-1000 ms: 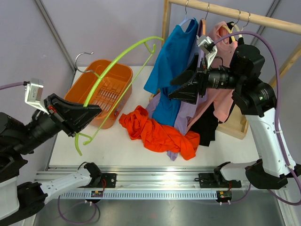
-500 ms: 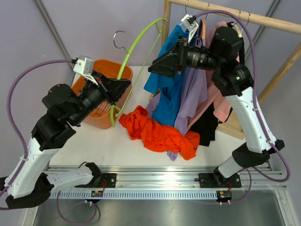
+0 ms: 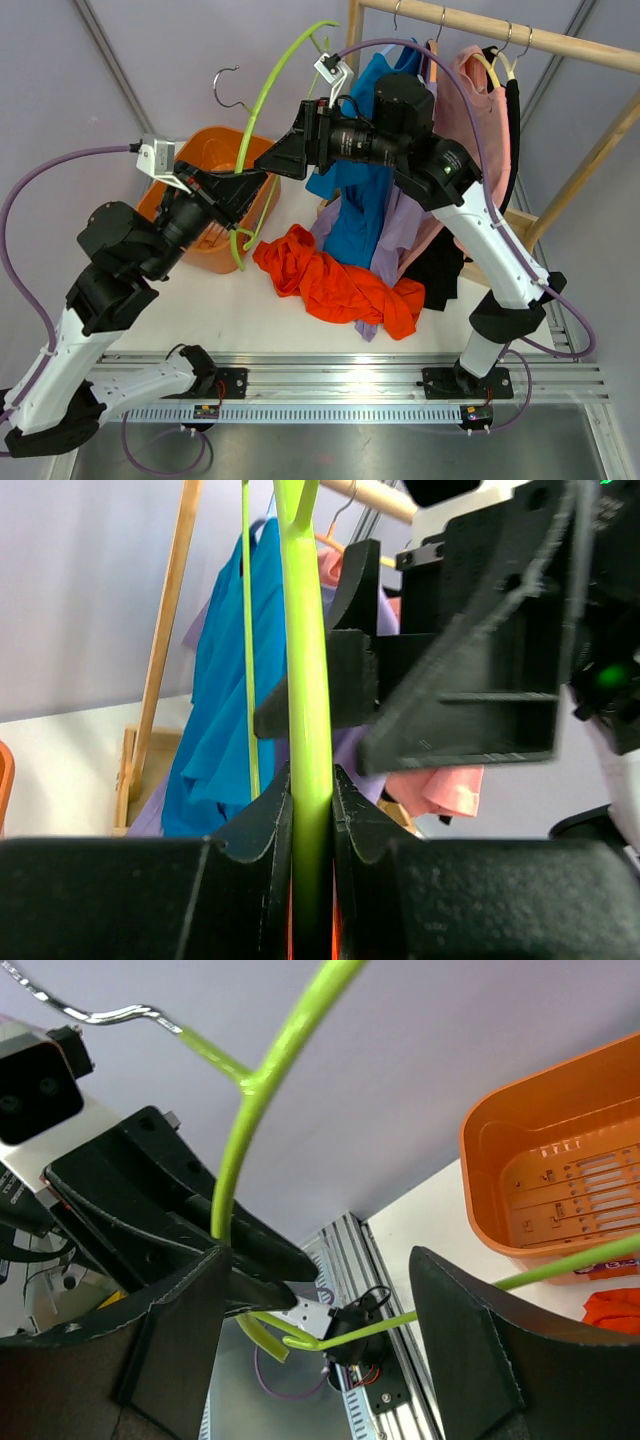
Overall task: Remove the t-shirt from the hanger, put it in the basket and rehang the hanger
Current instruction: Pass the hanger from the left arm to the right
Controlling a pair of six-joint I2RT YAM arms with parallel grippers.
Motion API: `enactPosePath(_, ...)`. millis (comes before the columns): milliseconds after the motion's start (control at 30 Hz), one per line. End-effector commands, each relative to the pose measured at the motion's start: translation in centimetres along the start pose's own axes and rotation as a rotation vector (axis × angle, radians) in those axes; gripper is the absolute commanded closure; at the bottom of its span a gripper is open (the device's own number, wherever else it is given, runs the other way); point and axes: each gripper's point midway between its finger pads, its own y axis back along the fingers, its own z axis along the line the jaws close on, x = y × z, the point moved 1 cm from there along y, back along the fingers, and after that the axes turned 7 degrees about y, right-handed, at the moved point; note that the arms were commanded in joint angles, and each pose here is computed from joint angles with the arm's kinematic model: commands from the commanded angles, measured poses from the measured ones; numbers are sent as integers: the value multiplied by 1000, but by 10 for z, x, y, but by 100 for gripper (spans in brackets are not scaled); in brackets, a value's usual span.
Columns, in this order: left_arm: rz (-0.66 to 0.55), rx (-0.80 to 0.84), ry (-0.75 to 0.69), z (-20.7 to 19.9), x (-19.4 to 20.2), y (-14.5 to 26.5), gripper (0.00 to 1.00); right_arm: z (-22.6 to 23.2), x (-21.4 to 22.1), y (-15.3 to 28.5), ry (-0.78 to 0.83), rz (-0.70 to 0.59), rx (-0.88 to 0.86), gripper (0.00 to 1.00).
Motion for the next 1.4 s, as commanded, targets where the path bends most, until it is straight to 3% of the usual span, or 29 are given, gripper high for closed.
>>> enactPosePath(0,-117,40,39,-9,-23,1,100,13,-19,4,24,-72,20,21)
enactPosePath(400,-82,68,80,-11,-5,-15,100,21,-20,0,17,-83,21,25)
enactPosePath(567,-86,97,86,-18,-6,-18,100,7,-15,-10,9,-82,77,33)
enactPosePath(800,-71,113,90,-21,1,-19,100,4,-18,-16,44,-98,111,53)
enactPosePath(833,-67,112,91,-20,4,-19,100,5,-20,-15,55,-102,107,63)
enactPosePath(900,-64,113,93,-20,7,-20,100,8,-22,-12,78,-106,96,71)
enactPosePath(933,-60,113,95,-20,9,-21,100,12,-24,-10,92,-110,86,83)
enactPosePath(1033,-57,117,98,-20,11,-21,100,18,-25,-6,122,-106,58,100)
enactPosePath(1133,-62,127,104,-22,9,-21,100,23,-26,-1,152,-105,39,100)
enactPosePath(1233,-67,147,116,-26,7,-18,84,28,-27,4,196,-104,20,100)
enactPosePath(1267,-67,152,119,-27,6,-17,75,31,-28,6,211,-107,13,100)
enactPosePath(1300,-70,159,123,-29,5,-16,59,31,-29,9,238,-107,14,100)
enactPosePath(1367,-80,174,124,-31,0,-8,43,39,-32,17,287,-112,-7,100)
